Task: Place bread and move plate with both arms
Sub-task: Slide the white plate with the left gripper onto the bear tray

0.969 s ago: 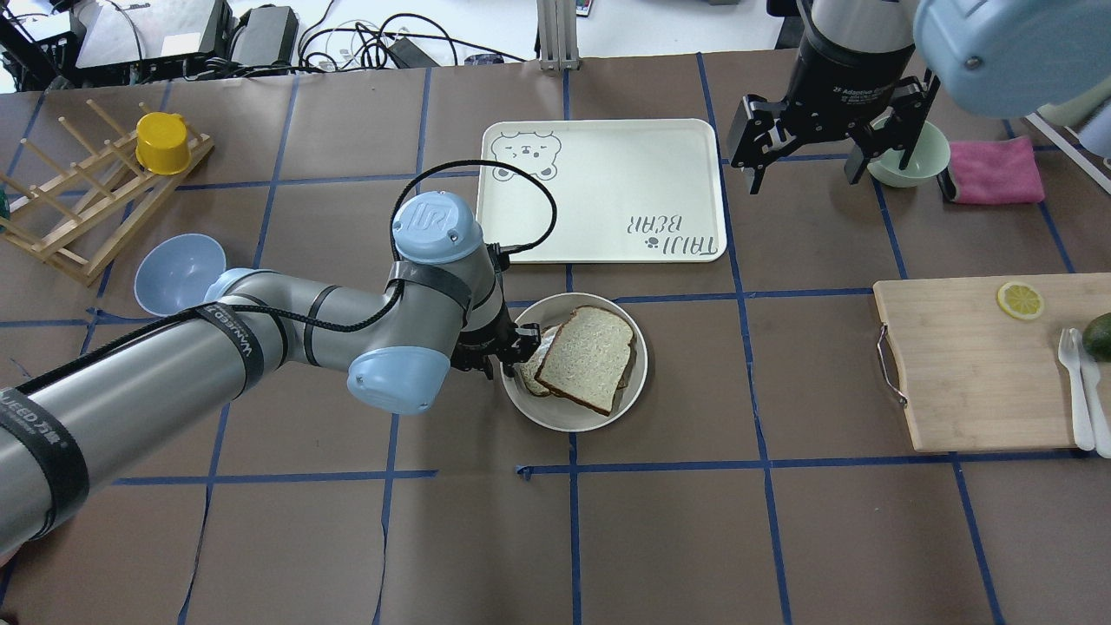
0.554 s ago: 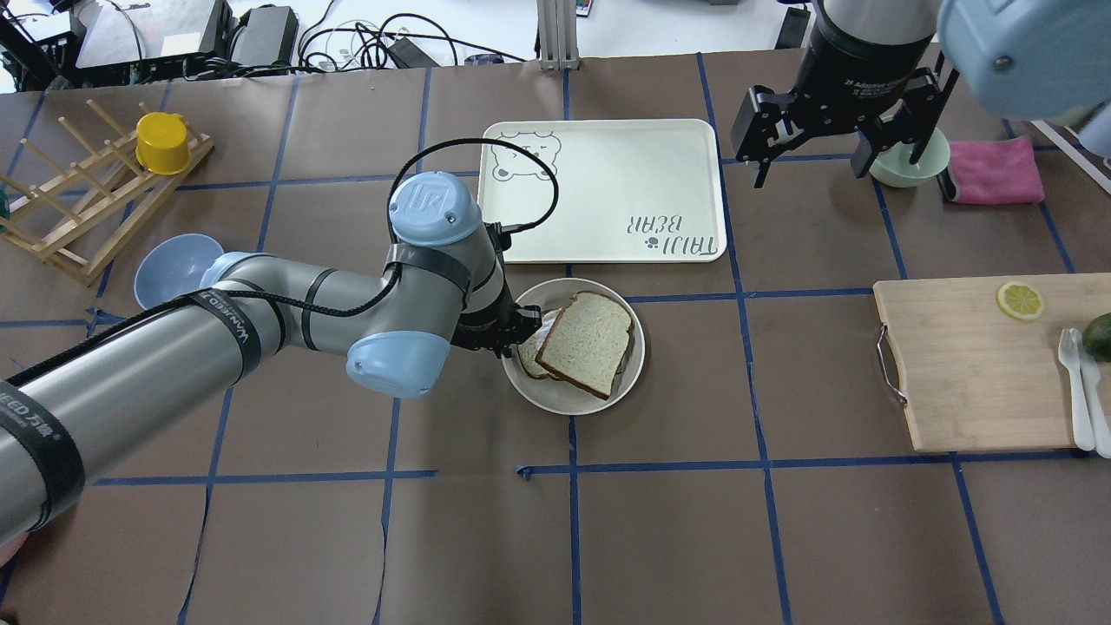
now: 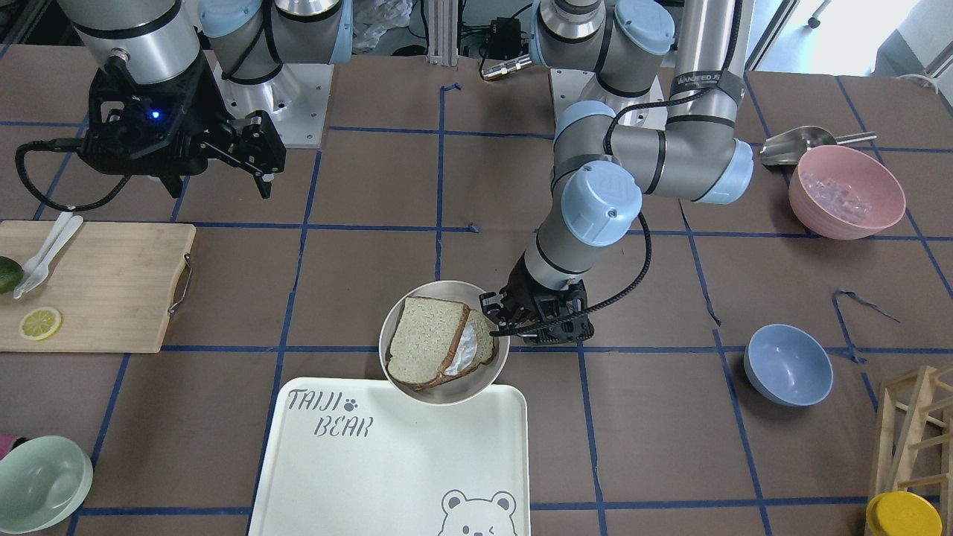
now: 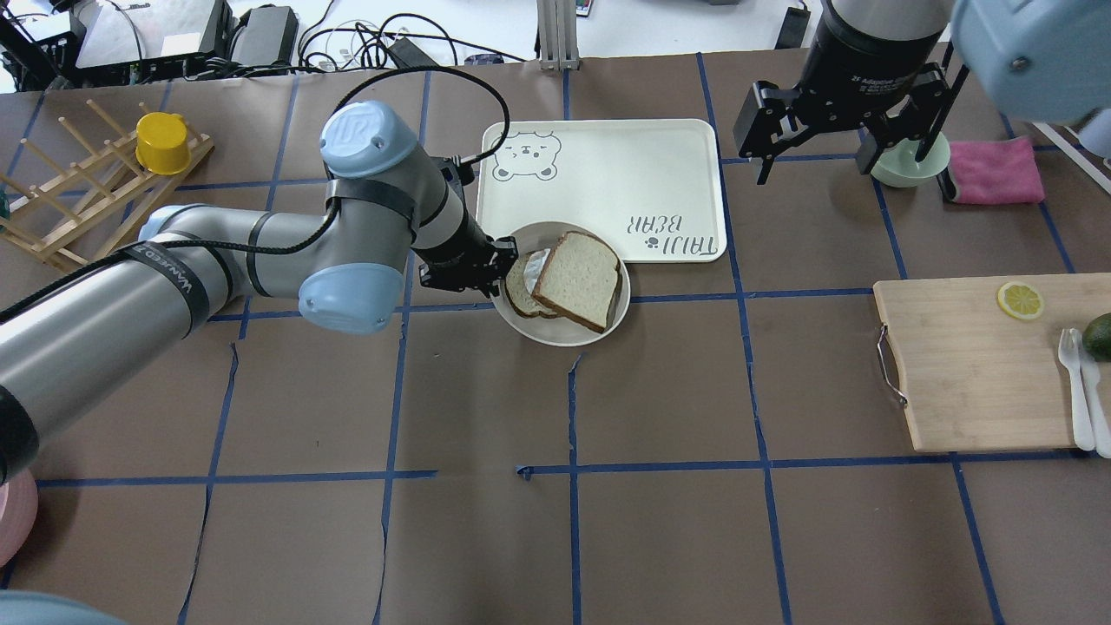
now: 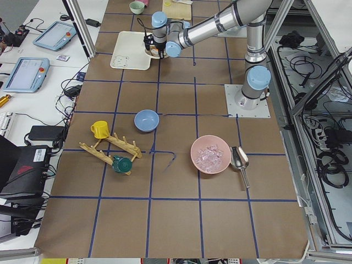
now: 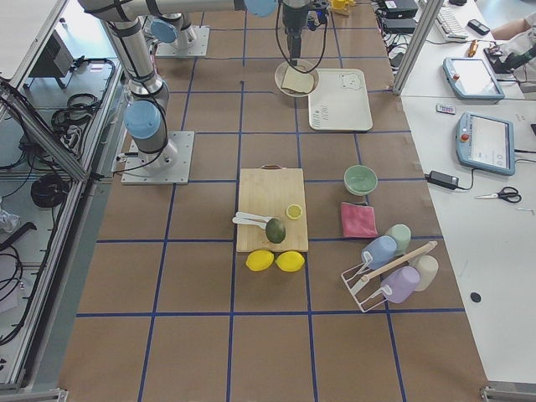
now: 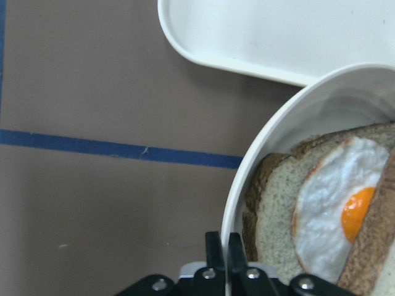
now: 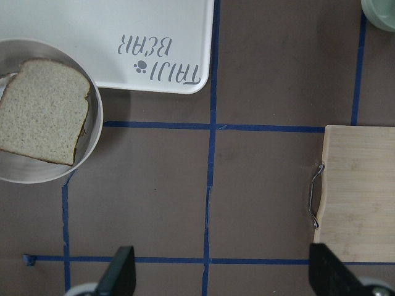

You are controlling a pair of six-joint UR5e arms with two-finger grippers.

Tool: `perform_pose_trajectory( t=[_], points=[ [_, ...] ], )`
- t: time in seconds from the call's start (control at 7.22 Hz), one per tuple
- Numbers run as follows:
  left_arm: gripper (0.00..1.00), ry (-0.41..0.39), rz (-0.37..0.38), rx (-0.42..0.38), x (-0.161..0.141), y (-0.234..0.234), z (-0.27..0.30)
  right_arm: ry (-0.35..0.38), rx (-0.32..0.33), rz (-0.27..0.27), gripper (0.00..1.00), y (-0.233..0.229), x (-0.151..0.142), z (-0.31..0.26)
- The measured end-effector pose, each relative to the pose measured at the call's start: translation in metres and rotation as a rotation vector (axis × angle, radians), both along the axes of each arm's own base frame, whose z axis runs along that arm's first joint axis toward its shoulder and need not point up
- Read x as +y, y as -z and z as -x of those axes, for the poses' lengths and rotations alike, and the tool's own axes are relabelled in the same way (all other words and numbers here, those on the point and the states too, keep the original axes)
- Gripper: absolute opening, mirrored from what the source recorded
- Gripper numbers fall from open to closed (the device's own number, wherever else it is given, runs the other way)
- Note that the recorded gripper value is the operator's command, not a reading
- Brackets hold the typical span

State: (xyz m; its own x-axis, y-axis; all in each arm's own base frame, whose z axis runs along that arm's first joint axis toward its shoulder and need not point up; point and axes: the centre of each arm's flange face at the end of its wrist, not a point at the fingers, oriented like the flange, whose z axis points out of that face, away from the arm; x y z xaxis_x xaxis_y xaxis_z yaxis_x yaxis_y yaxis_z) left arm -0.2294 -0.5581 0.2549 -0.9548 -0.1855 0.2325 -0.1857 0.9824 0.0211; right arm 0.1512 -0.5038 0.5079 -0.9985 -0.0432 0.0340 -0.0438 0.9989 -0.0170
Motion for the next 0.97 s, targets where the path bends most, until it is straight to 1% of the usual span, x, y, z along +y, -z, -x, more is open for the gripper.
perform_pose_trajectory(
  t=[0.28,0.55,0.69,0.97],
  points=[
    [0.0,0.009,-0.006,0.031,-0.055,-0.019,0.001,0.001,0.001,0.003,1.0,0.0,0.0,0.0],
    [0.0,0.036,0.009,0.045,-0.107,-0.003,0.007,0.0,0.002,0.009,1.0,-0.001,0.0,0.0],
    [0.0,0.043,0.02,0.058,-0.125,0.01,0.012,-0.002,0.003,0.011,1.0,-0.001,-0.001,0.0],
    [0.0,0.058,0.053,0.084,-0.143,0.04,0.021,-0.001,0.005,0.01,1.0,-0.001,-0.001,0.0]
  ],
)
